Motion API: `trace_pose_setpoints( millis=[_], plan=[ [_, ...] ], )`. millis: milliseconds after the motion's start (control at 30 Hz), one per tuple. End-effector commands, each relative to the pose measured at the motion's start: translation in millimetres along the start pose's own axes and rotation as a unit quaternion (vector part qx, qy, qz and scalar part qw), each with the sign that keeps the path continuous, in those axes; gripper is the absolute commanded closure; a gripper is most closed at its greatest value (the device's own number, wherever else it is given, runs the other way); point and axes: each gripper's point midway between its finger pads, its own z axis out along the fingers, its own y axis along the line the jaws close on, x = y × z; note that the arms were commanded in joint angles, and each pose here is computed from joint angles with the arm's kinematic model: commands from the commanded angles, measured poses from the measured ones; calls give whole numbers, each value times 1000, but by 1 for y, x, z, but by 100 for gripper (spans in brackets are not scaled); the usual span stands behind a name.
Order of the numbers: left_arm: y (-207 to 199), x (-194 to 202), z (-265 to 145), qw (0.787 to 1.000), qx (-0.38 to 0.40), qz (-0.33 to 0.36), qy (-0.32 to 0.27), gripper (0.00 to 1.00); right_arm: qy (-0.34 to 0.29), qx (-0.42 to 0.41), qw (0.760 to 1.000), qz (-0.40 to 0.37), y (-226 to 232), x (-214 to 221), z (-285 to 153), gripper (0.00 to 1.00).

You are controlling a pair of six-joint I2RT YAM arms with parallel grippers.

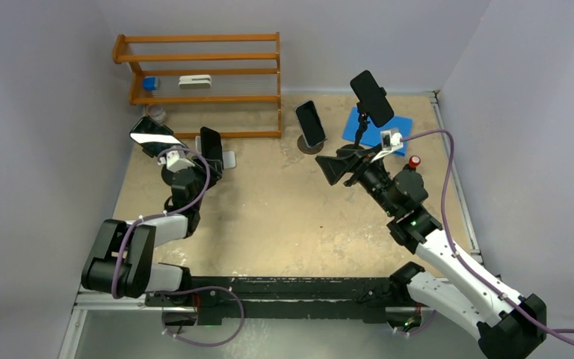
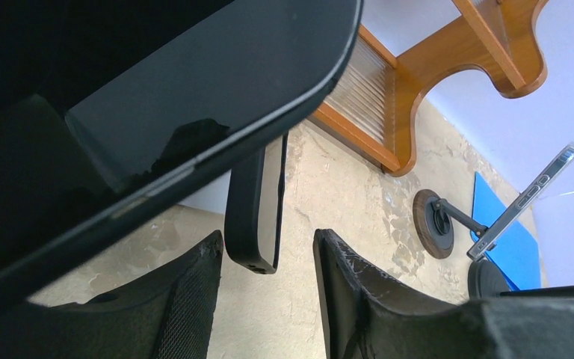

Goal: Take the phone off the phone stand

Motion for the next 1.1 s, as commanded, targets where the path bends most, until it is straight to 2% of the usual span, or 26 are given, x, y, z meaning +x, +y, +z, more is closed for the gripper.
trace_pose_setpoints(
  millis=[0,200,867,1067],
  plan=[
    [-25,-23,10,999,40,-8,-31,55,-27,-15,999,-14,13,-21,-1,11],
    [-26,-24,13,999,41,-8,-31,61,-28,-14,999,-14,13,-22,0,11],
    [-29,-27,5,998,55,5,-29,100,-33,-10,999,-14,12,-25,-5,11],
    [-38,-29,-5,997,77,5,-26,100,-37,-8,999,-14,13,-27,-6,11]
  ],
)
